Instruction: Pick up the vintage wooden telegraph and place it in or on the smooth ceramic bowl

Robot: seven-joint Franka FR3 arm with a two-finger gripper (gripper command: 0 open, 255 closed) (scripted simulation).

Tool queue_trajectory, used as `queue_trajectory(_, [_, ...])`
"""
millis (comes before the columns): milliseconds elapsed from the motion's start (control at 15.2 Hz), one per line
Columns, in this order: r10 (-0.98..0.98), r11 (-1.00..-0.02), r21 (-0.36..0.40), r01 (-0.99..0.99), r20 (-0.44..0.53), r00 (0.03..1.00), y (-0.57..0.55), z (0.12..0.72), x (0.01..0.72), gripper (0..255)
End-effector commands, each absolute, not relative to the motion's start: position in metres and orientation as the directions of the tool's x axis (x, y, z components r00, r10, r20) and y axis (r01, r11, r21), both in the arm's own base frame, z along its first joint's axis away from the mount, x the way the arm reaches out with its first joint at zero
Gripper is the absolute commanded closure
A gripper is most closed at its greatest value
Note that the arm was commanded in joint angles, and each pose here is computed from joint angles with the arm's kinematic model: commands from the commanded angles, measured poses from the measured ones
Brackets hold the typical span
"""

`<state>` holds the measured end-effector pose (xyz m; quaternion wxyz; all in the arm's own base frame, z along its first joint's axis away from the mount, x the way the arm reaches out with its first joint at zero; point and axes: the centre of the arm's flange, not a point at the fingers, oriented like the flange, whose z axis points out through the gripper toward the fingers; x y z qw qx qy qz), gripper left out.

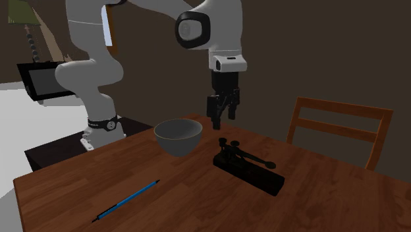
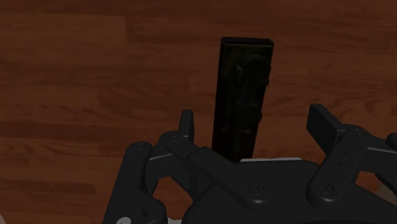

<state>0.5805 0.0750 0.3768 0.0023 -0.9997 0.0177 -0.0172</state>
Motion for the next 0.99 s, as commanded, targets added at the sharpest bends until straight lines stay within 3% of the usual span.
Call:
queue_trajectory(0, [-0.037,-0.999,0.003,-0.038,0.038,0.999,0.08,0.36,0.599,0])
queue_trajectory(396, [-0.042,-0.999,0.025,-0.043,0.046,0.998,0.086,0.315,0.655,0])
queue_trajectory(924, [-0.042,-0.999,0.025,-0.043,0.046,0.998,0.085,0.276,0.657,0])
